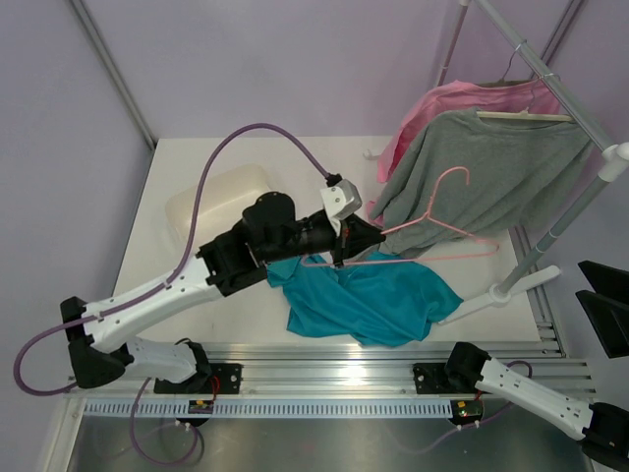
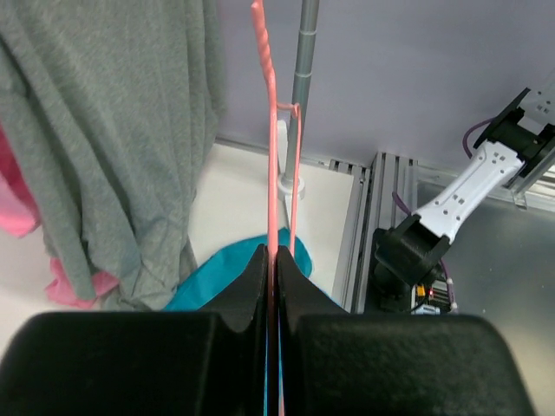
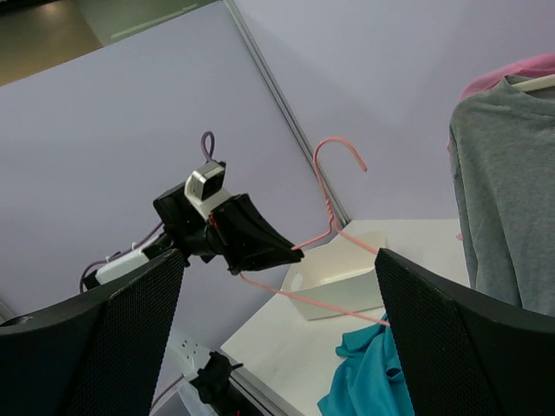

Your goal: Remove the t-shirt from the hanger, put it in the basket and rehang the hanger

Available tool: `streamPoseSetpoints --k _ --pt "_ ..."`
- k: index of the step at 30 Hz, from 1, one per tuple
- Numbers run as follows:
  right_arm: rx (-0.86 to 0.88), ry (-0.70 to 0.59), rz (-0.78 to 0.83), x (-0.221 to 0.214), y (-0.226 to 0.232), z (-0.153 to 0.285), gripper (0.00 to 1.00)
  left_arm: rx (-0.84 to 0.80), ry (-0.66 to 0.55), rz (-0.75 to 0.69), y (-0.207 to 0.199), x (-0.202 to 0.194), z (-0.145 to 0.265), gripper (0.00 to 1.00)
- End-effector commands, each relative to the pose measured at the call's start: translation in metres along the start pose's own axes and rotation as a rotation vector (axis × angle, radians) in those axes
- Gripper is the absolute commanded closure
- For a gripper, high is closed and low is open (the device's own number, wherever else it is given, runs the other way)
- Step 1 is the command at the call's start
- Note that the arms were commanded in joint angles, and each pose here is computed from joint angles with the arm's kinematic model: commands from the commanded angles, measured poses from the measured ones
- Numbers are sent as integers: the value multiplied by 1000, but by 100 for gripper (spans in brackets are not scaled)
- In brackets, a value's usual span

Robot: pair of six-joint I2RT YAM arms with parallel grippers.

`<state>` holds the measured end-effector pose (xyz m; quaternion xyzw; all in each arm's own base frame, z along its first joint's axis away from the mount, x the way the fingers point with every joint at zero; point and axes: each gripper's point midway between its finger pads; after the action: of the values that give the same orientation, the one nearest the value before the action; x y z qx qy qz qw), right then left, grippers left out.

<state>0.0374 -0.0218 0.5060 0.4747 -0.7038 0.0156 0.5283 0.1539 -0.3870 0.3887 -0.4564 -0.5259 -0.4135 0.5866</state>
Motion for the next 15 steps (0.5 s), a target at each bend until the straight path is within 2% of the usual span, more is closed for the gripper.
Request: streamPoseSetpoints --k 1,4,5,6,8,9,15 --pt "-10 91 29 -22 -3 0 1 -68 -179 -61 -10 63 -21 100" --pt "24 92 29 -20 1 7 0 -98 -206 -69 -12 78 -37 100" --pt "35 95 30 -20 3 8 1 -105 -183 -62 -9 69 -52 100" --pt "43 80 39 -15 2 13 0 -129 -205 -69 -13 81 -56 100" --pt "30 63 38 -11 -2 18 0 -129 -174 -61 -6 70 -80 100" --pt "25 40 35 -5 -4 24 0 -127 -198 -71 -6 84 -83 100" --pt "92 33 6 3 4 46 0 -52 -175 -114 17 84 -114 100"
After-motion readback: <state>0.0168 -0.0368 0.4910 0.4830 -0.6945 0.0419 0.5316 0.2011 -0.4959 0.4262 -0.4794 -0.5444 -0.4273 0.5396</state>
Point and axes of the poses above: each gripper's point midway between its finger pads, its own z axis back along the fingers, its own y axis along the line the jaws close on, x = y × z, and after that the axes turned 1 degree about z, right-handed
